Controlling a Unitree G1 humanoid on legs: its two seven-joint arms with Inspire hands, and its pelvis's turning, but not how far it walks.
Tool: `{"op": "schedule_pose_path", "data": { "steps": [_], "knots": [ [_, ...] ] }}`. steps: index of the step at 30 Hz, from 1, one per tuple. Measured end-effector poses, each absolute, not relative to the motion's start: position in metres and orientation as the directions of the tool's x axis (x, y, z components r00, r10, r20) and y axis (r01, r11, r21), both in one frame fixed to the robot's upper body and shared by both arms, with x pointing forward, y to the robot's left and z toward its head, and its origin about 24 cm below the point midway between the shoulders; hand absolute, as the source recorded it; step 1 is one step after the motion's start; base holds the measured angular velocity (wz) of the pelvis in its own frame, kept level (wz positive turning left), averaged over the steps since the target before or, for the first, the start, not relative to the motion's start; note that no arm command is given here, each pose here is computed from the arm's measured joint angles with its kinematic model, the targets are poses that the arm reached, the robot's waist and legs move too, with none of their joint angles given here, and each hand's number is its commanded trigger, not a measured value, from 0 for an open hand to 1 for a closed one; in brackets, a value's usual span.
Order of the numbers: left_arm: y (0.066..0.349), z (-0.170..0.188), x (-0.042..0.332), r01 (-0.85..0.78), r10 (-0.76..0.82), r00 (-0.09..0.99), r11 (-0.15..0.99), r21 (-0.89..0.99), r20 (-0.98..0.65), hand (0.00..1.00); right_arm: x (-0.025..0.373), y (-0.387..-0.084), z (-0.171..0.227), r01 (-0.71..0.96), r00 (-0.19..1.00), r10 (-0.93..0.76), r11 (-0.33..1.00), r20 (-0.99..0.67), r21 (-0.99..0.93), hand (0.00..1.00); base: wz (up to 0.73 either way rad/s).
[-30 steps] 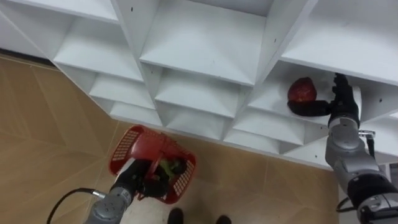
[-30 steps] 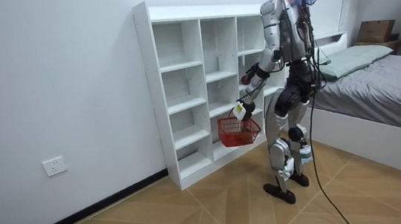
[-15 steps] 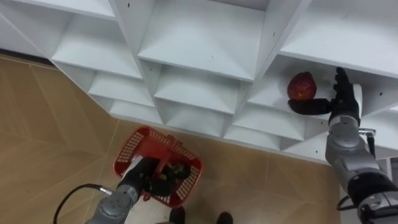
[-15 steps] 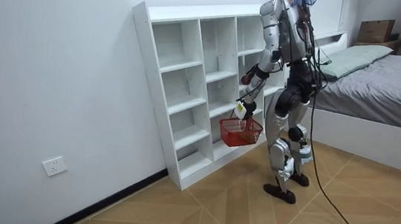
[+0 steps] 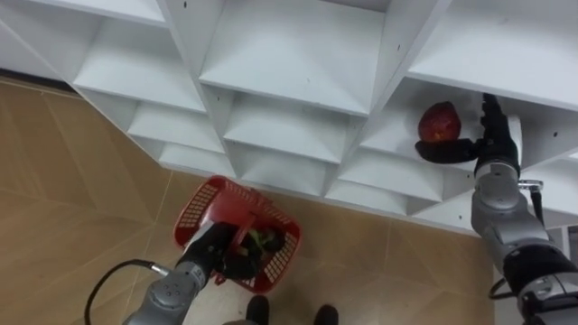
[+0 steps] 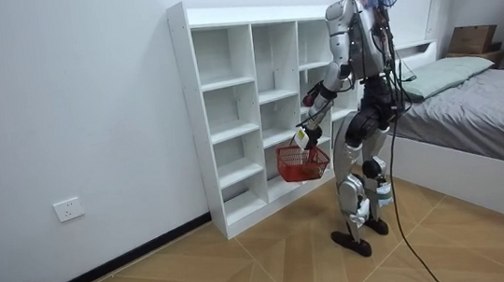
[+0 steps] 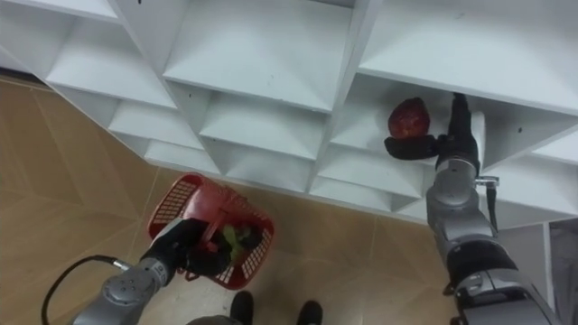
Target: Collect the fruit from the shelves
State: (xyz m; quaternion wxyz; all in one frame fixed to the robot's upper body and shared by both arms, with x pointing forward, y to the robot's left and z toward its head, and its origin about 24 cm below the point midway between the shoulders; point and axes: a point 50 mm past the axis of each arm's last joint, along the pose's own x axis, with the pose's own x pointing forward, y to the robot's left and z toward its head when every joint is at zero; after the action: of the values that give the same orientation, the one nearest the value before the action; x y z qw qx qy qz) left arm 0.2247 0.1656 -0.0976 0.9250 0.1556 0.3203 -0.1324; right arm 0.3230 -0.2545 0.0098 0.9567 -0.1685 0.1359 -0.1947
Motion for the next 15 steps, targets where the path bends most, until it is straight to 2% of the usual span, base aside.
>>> {"op": "schedule_pose_path", "data": {
  "steps": [15],
  "knots": [
    [0.1639, -0.1056, 0.2186, 0.332, -0.135, 0.733, 0.927, 0.176, -0.667, 1.0, 0.3249, -0.2488, 0.0095, 0.278, 0.905, -0.379, 0.872, -0.195, -0.402, 0.0, 0.0]
  ]
}}
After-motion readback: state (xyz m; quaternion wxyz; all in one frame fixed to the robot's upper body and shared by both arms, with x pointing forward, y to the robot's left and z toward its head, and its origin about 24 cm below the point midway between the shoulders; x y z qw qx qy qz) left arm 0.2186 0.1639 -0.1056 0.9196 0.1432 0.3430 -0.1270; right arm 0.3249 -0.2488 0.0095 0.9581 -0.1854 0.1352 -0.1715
